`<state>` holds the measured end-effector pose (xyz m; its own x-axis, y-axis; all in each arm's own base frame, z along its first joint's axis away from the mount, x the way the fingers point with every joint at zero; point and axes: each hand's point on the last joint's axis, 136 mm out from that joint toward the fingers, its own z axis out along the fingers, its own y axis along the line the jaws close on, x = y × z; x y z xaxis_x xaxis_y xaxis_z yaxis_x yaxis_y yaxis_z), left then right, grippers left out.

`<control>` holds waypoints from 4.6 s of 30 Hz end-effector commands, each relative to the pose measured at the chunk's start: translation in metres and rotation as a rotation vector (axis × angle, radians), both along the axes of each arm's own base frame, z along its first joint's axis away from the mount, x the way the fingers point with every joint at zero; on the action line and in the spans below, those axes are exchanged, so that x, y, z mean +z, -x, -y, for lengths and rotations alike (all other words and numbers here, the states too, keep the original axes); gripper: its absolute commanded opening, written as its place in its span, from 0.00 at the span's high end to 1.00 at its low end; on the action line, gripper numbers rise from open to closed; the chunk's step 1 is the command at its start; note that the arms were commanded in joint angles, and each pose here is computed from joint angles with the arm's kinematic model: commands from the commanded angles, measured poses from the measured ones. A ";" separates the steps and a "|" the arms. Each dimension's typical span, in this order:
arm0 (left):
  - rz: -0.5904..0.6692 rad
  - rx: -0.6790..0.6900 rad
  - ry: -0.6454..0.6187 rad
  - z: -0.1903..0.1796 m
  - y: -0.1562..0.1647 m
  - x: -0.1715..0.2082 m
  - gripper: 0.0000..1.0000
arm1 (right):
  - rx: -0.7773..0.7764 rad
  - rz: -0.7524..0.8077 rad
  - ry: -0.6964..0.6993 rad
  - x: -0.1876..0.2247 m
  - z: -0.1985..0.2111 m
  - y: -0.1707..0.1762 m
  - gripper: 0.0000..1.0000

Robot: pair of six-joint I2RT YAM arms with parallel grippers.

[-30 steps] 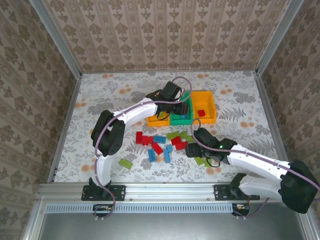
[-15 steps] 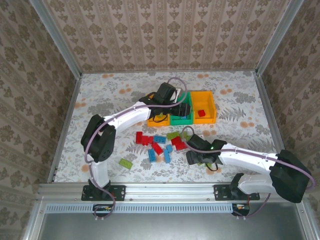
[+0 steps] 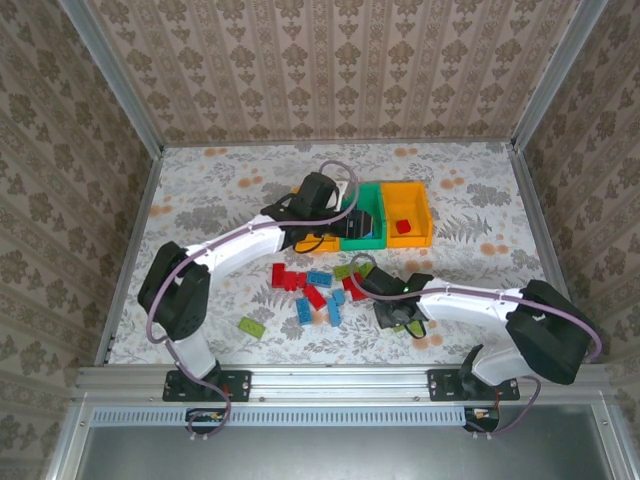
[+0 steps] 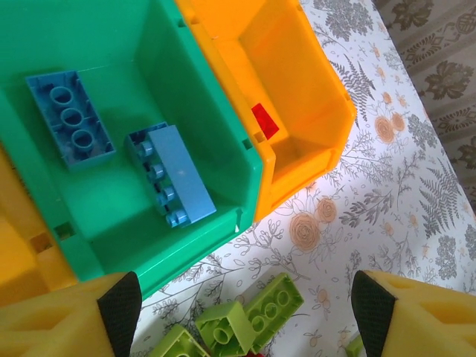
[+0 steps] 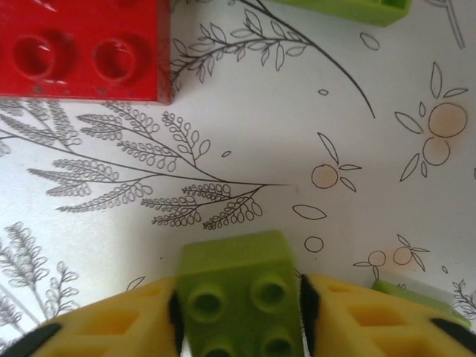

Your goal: Sort the legos into containers by color

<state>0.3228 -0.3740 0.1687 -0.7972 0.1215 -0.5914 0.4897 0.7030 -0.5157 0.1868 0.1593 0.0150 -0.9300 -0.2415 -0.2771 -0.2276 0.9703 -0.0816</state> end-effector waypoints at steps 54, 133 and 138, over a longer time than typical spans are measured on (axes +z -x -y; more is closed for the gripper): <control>-0.516 0.864 -0.309 -0.276 0.191 -0.124 0.00 | -0.072 0.196 -0.479 0.087 -0.177 -0.283 0.35; -0.249 0.823 -0.256 -0.253 0.131 -0.104 0.66 | -0.366 0.313 -0.222 0.068 0.071 -0.053 0.14; -0.093 0.735 -0.241 -0.226 0.091 -0.051 0.65 | -0.364 0.237 -0.242 0.051 0.064 -0.038 0.15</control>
